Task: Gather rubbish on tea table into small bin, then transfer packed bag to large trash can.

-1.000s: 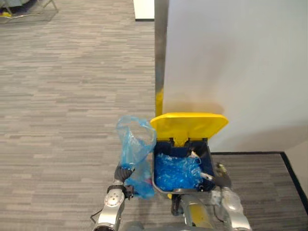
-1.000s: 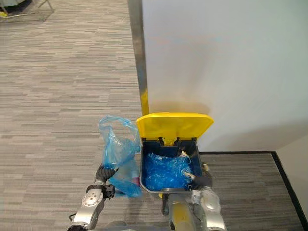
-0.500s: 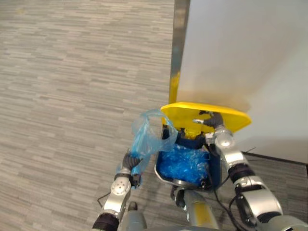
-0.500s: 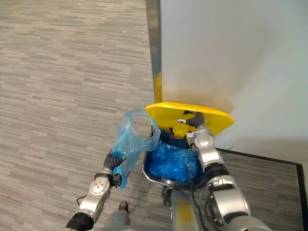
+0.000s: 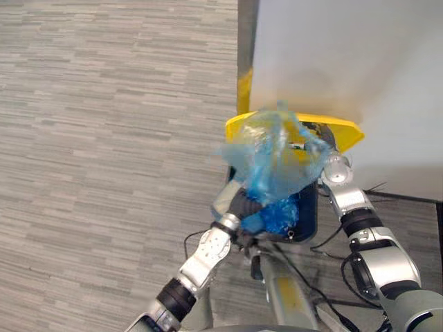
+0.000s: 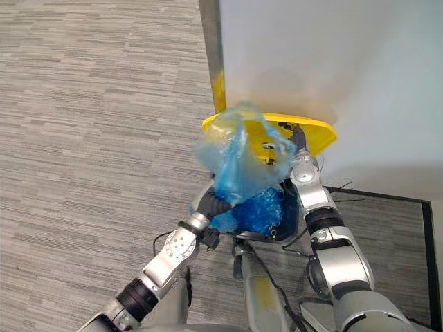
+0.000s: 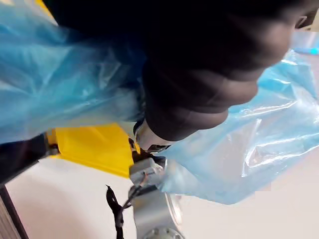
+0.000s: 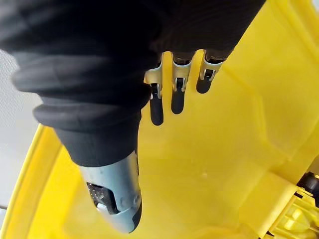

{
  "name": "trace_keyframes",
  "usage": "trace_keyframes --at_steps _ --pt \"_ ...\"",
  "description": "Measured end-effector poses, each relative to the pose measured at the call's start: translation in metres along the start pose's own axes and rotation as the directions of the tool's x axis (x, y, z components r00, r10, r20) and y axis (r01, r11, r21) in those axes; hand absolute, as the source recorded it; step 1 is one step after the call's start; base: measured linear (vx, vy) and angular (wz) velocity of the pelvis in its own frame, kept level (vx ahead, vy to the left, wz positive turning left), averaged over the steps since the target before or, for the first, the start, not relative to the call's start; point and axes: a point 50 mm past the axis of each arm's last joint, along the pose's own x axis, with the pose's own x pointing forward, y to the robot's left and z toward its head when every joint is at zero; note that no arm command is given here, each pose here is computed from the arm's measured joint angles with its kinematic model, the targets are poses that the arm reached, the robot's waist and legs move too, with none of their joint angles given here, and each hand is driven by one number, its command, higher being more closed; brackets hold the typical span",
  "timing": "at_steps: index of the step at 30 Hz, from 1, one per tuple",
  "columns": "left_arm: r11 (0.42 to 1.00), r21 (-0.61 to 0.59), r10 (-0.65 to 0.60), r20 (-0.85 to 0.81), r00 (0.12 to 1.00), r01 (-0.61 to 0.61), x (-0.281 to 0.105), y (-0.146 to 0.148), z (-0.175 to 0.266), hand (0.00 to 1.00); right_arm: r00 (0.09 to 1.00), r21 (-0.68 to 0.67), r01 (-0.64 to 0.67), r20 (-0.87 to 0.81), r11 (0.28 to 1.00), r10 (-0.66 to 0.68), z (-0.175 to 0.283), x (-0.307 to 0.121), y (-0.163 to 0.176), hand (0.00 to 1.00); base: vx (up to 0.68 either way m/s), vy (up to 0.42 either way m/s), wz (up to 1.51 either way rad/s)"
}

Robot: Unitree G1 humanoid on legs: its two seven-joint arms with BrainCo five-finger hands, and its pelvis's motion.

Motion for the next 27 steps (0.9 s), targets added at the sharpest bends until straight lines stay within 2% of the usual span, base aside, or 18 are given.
trace_keyframes --at_steps 5,9,13,14,21,27 --pt "0.996 0.093 0.004 0.004 1.0 -0.004 0.023 0.009 0.003 1.0 0.996 -0.037 -0.027 0.08 0.999 0.03 0.017 0.001 0.004 0.0 -0.04 0.016 -0.31" --pt "0.98 0.188 0.078 -0.073 0.994 -0.063 0.033 0.026 -0.013 1.0 0.984 -0.041 -0.013 0.175 0.999 0.02 0.04 0.003 -0.002 0.0 -0.04 0.013 -0.24" --pt "0.935 0.331 0.175 -0.118 0.977 -0.127 0.05 0.054 -0.017 1.0 0.956 -0.053 0.021 0.292 0.998 -0.005 0.067 0.003 -0.017 0.0 -0.03 -0.017 -0.12" --pt "0.928 0.347 0.187 -0.125 0.974 -0.133 0.052 0.057 -0.017 0.0 0.951 -0.048 0.021 0.308 0.999 -0.005 0.07 0.002 -0.017 0.0 -0.01 -0.031 -0.21" --pt "0.897 0.364 0.321 -0.146 0.936 -0.25 0.073 0.073 -0.01 0.0 0.872 0.101 -0.026 0.489 0.995 -0.027 0.113 -0.02 -0.002 0.0 0.01 -0.051 -0.2" --pt "0.863 0.413 0.387 -0.172 0.906 -0.29 0.071 0.083 -0.013 0.0 0.836 0.138 -0.087 0.549 0.987 -0.003 0.125 -0.031 0.018 0.0 0.07 -0.034 -0.15"
